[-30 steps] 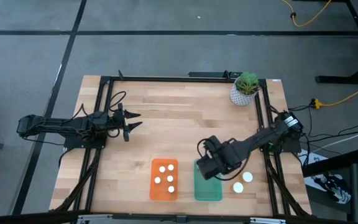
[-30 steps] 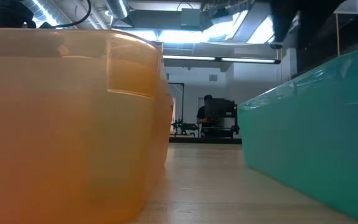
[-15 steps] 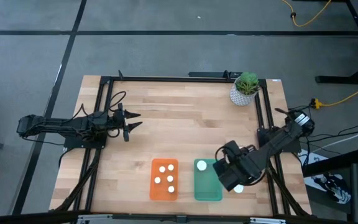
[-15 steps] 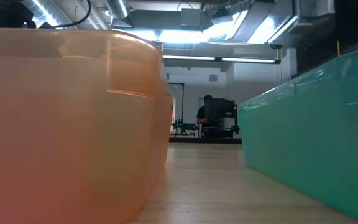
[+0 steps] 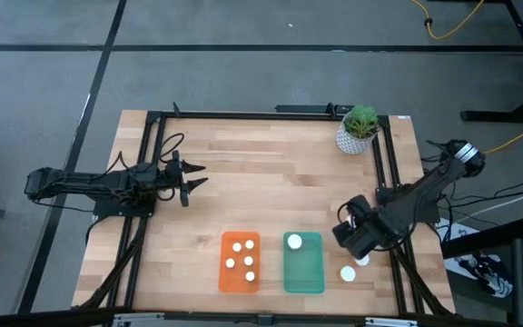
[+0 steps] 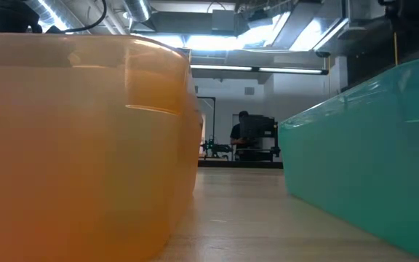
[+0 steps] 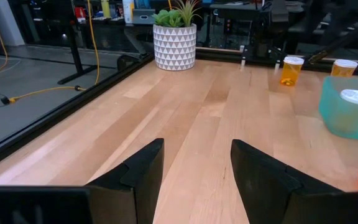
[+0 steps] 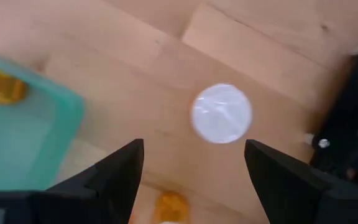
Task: Pick and place medicine bottles into bin by pill shape (circle, oval)
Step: Put the top big orange pill bottle into the green bin
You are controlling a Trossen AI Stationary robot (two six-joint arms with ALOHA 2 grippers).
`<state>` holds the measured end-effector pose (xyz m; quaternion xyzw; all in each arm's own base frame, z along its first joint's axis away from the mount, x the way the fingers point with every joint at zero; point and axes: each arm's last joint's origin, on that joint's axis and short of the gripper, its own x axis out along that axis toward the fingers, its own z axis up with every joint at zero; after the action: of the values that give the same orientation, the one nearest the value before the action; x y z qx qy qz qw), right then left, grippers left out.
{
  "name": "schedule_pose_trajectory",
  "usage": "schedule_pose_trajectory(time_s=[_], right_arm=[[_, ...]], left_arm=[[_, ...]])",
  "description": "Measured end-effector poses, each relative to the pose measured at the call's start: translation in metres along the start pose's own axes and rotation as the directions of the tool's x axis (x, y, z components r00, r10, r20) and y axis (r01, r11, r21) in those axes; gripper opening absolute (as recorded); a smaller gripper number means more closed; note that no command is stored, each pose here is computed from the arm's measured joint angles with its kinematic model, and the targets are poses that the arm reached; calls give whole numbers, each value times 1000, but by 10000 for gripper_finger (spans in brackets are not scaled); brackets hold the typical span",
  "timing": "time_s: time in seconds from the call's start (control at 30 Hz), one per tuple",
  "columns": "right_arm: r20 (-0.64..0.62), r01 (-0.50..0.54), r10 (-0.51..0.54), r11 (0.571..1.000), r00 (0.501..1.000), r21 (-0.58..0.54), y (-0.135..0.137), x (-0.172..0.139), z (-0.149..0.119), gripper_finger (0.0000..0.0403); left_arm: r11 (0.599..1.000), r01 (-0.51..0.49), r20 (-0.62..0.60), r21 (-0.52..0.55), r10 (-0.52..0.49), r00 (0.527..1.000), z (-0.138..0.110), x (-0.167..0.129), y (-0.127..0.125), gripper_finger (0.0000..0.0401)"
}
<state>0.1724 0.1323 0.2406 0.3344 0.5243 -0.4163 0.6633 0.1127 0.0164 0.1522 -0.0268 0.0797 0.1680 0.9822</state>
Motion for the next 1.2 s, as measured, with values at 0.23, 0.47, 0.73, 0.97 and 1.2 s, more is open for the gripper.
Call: schedule_pose_trajectory(time_s=[0.23, 0.47, 0.73, 0.97, 1.2], right_arm=[[-26, -8, 8, 1000, 1000, -10, -24, 20, 0, 281], [-45, -41, 40, 999, 998, -35, -32, 35, -1, 281], [-33, -53, 51, 997, 998, -52, -35, 46, 4, 281], [-33, -71, 68, 993, 997, -96, -32, 53, 11, 281], [-56, -92, 86, 990, 995, -106, -31, 63, 15, 281]], left_arm=[[1000, 0, 0, 0, 0, 1000, 0, 0, 0, 179], [1000, 0, 0, 0, 0, 1000, 0, 0, 0, 179], [1000, 0, 0, 0, 0, 1000, 0, 0, 0, 179], [1000, 0, 0, 0, 0, 1000, 0, 0, 0, 179], [1000, 0, 0, 0, 0, 1000, 0, 0, 0, 179]])
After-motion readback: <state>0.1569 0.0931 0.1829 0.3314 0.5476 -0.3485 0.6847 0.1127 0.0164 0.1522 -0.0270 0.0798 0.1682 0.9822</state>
